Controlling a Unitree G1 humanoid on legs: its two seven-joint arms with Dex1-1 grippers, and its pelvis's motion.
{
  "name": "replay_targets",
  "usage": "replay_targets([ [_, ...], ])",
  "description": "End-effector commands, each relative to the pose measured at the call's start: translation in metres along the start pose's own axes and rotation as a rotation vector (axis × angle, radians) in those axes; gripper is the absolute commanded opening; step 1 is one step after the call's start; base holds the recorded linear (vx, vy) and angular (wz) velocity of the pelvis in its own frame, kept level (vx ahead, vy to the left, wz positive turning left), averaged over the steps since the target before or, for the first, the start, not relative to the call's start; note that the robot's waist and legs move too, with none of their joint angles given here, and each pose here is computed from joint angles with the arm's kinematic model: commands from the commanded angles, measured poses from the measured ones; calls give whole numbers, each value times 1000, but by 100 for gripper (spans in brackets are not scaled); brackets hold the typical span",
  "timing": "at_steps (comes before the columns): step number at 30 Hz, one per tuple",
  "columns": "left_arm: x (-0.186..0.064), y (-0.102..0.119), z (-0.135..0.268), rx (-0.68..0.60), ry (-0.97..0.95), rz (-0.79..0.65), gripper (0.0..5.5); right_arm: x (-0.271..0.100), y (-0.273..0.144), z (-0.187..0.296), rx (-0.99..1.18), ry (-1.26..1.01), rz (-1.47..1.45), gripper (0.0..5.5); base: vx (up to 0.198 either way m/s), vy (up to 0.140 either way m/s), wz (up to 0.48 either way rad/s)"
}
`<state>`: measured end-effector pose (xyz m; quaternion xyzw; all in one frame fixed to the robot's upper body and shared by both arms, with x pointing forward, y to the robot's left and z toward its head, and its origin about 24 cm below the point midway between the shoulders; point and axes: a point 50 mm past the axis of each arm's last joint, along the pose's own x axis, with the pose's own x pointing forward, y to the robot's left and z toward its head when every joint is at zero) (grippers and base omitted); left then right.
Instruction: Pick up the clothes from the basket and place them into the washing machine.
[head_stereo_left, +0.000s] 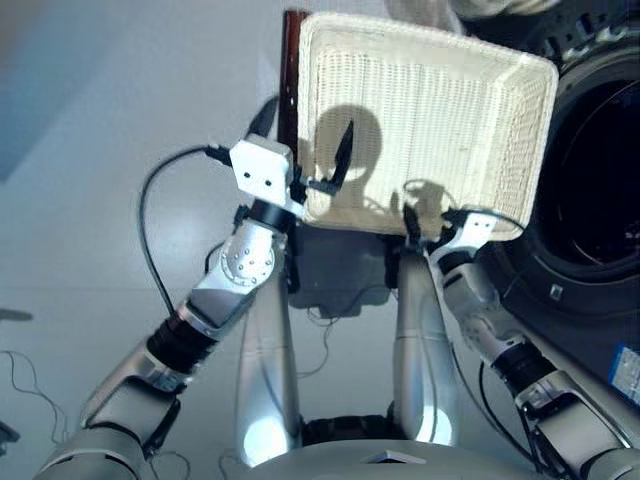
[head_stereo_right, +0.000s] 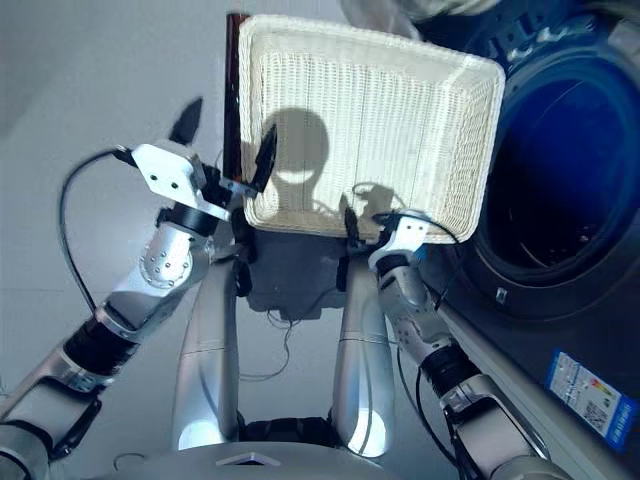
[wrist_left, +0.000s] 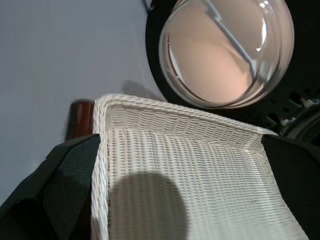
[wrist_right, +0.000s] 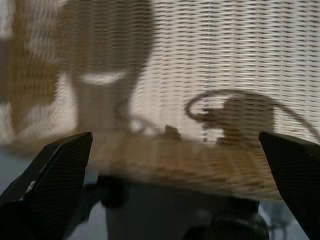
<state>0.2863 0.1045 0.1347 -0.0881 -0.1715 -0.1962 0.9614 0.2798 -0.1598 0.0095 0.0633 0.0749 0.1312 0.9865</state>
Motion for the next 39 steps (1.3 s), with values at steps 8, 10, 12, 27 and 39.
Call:
replay_targets([
  [8,-32,31,-59,-192,210,41,550,-29,-44,-55,-137,259,-111,550,128,29,-36],
  [10,-45,40,-73,-188,272,93,550,-36,-46,-65,-105,294,-134,550,133,46,-29],
  [12,-71,51,-96,-189,388,153,550,-48,-52,-78,-129,358,-162,550,159,42,-15],
  [27,-277,71,-183,-73,1230,542,550,-164,-59,-173,133,820,-438,550,132,14,19],
  [39,-303,58,-189,-171,1322,592,550,-180,-46,-187,216,881,-463,550,18,-6,-2],
])
